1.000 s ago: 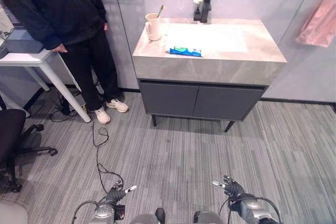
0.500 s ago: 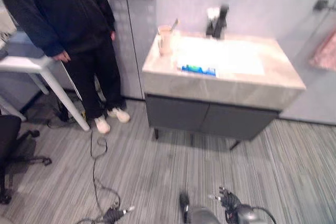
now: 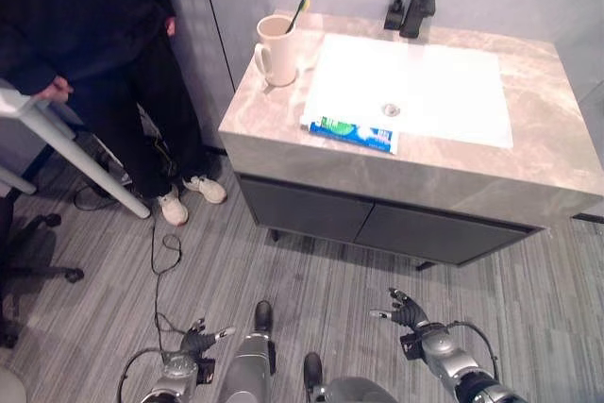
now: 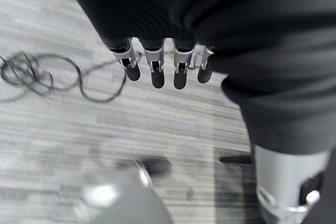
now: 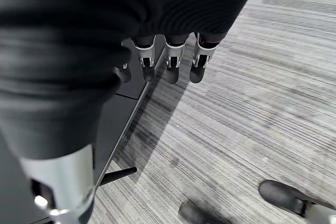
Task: Put brush and paste in cup on sink, flatten towel.
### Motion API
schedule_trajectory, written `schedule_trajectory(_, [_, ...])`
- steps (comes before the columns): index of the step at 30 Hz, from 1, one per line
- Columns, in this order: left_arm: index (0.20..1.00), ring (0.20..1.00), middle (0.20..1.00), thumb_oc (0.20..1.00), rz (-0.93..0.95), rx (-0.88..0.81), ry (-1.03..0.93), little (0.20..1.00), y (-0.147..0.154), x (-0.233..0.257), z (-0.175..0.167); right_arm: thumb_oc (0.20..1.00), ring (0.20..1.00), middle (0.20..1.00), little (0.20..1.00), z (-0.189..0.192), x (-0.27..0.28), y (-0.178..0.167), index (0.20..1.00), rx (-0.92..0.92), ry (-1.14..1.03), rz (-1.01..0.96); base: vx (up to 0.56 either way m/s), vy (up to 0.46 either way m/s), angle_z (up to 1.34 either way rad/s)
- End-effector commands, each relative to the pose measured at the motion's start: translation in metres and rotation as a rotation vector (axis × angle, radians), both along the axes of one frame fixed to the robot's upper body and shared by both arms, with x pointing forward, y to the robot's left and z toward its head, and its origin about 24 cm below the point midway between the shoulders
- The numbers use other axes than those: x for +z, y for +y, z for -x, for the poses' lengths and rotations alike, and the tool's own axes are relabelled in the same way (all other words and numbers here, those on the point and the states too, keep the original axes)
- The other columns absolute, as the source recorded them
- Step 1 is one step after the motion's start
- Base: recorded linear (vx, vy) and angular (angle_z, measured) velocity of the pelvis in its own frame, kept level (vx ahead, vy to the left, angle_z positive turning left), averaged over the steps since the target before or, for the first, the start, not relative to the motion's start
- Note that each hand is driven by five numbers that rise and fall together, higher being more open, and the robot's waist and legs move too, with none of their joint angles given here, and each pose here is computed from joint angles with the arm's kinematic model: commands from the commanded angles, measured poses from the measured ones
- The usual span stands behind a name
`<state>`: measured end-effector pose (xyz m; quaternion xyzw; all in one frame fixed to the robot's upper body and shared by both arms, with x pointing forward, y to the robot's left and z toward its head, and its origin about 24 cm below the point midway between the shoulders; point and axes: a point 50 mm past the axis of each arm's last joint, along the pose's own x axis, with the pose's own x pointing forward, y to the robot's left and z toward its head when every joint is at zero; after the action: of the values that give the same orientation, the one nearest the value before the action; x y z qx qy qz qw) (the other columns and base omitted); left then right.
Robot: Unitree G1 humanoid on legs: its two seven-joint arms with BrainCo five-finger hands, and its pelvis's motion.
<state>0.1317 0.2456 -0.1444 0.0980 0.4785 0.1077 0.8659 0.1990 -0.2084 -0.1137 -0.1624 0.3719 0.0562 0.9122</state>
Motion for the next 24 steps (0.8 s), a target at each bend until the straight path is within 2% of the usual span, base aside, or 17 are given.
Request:
schedule_trajectory(1, [1.000,1.000,1.000,1.000,-0.064,-0.019,-0.023,1.000,0.017,0.006,0.003,1.000,1.000,1.000,1.000,0.013,0.002,-0.003,1.000,0.048,-0.032,-0.003,0.21,0.201,-0.46])
schedule_trajectory(10, [1.000,1.000,1.000,1.000,-0.060,0.013,-0.014,1.000,0.020,0.003,0.017,1.000,1.000,1.000,1.000,0.013,0.005,0.000,1.000,0.094,-0.052,0.013,0.13,0.126,-0.38])
schedule_trajectory(17, [1.000,1.000,1.000,1.000,-0.056,0.014,0.006,1.000,0.015,-0.001,0.025,1.000,1.000,1.000,1.000,0.006,0.011,0.005,1.000,0.139,-0.092,0.024,0.19,-0.196,-0.08])
schedule_trajectory(19, [1.000,1.000,1.000,1.000,-0.075,-0.024,0.012,1.000,0.017,0.000,0.024,1.000,1.000,1.000,1.000,0.007,0.011,0.000,1.000,0.136,-0.085,0.042,0.19,-0.357,0.43])
schedule_trajectory(20, [1.000,1.000,1.000,1.000,-0.093,-0.073,-0.006,1.000,0.020,0.004,0.021,1.000,1.000,1.000,1.000,0.008,0.017,-0.017,1.000,0.147,-0.096,0.088,0.19,-0.418,0.44])
schedule_trajectory(24, [1.000,1.000,1.000,1.000,-0.124,-0.107,-0.068,1.000,0.022,0.012,0.006,1.000,1.000,1.000,1.000,0.007,0.018,-0.025,1.000,0.118,-0.101,0.108,0.06,-0.207,0.55])
